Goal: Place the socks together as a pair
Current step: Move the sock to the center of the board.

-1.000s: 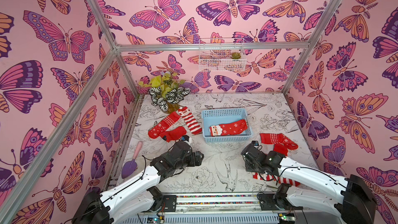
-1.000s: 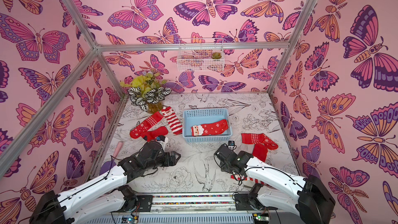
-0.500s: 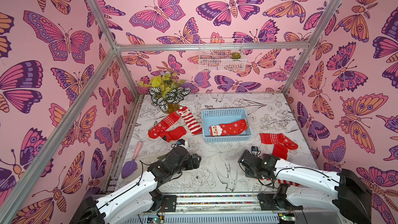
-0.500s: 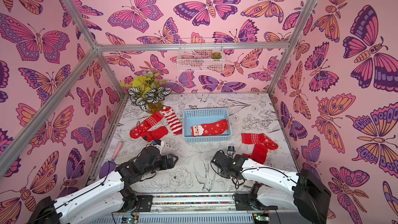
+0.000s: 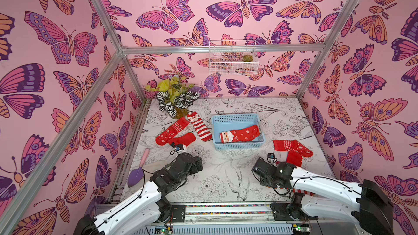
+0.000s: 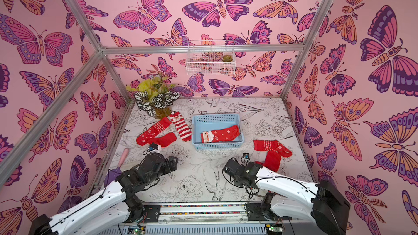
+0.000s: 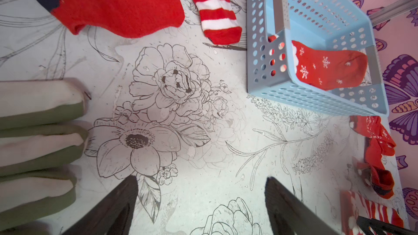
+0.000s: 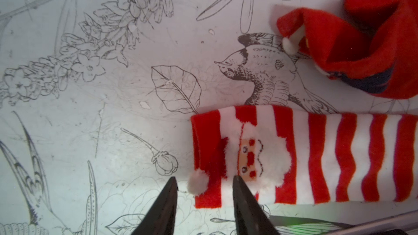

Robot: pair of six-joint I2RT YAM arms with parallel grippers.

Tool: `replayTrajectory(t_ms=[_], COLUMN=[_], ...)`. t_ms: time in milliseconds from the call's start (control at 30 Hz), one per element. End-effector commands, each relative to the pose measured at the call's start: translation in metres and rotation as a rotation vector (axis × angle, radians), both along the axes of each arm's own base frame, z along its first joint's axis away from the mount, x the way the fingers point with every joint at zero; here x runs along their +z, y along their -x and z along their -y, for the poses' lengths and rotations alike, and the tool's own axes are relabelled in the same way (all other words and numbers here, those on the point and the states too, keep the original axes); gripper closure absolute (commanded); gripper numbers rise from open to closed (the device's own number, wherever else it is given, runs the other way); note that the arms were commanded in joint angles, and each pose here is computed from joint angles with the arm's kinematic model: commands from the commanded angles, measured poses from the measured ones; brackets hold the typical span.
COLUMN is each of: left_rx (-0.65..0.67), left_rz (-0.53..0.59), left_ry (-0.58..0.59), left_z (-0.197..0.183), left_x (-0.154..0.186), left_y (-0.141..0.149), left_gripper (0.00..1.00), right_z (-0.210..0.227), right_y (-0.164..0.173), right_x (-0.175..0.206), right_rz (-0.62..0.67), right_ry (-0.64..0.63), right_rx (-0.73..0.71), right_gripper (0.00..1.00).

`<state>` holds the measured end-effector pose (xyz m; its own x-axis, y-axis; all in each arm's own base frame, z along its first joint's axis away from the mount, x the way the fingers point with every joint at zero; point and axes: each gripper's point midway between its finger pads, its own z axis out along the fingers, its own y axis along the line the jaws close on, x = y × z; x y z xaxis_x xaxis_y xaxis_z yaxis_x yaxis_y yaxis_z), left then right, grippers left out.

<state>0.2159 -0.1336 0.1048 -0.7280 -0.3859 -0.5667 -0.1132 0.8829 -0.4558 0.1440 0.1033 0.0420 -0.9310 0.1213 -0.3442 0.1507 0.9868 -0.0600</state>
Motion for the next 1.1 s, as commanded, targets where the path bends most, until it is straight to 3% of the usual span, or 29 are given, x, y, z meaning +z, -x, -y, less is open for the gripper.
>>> replayTrajectory(t_ms=[0, 267, 600, 667, 900, 967, 1067], left_rx=[0.074, 0.073, 0.057, 0.035, -0.096, -0.237, -0.206], left_rz=[0.004, -0.018, -0.014, -0.007, 0.052, 0.130, 0.151], left_ry=[-0.009, 0.016, -0.004, 0.001, 0.022, -0.046, -0.151], left_z=[-0.015, -0.015, -0.016, -0.013, 0.002, 0.010, -0.007], left_x=[-0.001, -0.005, -0.006, -0.002, 0.023, 0.046, 0.068], left_y=[0.000, 0.003, 0.002, 0.002, 0.005, 0.006, 0.004], left_gripper=[0.11, 0.11, 0.11, 0.11, 0.14, 0.14, 0.13], right_z=[-0.001, -0.013, -0.024, -0.031, -0.061, -0.067, -0.083], right_y=[0.000, -0.006, -0.008, -0.011, -0.025, -0.030, -0.034], right_x=[-0.003, -0.010, -0.024, -0.020, 0.034, 0.058, 0.091], right_rz=[-0.011, -0.024, -0.073, -0.057, 0.068, 0.122, 0.185], right_ry=[0.023, 0.026, 0.046, 0.006, -0.193, -0.240, -0.335], right_rx=[0.007, 0.005, -0.009, 0.004, 0.058, 0.095, 0.180], right_gripper=[0.58, 0.63, 1.00, 1.00, 1.00, 1.00, 1.00])
